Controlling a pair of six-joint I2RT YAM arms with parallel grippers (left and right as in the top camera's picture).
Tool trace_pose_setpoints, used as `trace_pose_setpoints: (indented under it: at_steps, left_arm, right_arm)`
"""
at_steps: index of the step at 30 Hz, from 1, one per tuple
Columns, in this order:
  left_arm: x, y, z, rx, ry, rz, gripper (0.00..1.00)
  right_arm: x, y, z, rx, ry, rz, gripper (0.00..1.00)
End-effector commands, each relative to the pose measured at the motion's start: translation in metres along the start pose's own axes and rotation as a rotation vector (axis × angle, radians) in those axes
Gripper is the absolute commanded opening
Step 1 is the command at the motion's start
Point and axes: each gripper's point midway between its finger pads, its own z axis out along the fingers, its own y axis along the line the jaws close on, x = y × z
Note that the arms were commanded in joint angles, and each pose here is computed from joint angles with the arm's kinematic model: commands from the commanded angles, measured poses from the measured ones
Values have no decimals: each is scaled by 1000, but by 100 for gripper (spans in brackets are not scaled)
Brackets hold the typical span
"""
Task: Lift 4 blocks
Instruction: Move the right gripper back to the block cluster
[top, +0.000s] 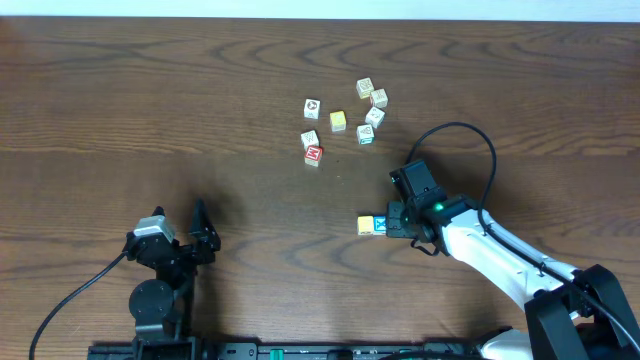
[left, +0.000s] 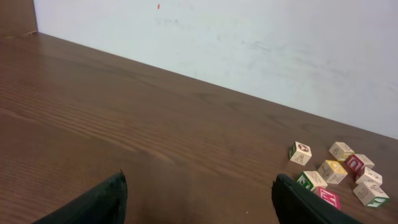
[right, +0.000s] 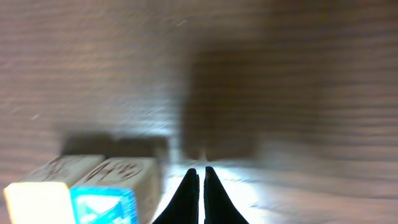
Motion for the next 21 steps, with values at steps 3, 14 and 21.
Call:
trace_pose_setpoints:
  at_steps: [3, 14, 21]
  left_arm:
    - [15, 9, 1, -43, 45, 10, 75]
    - [15, 9, 1, -43, 45, 10, 75]
    - [15, 9, 1, -43, 45, 10, 75]
  right_arm:
    - [-43, -13, -13, 77, -114, -56, 7]
    - [-129, 45, -67, -87, -298, -207, 64]
    - [-164, 65, -50, -77, -299, -280, 74]
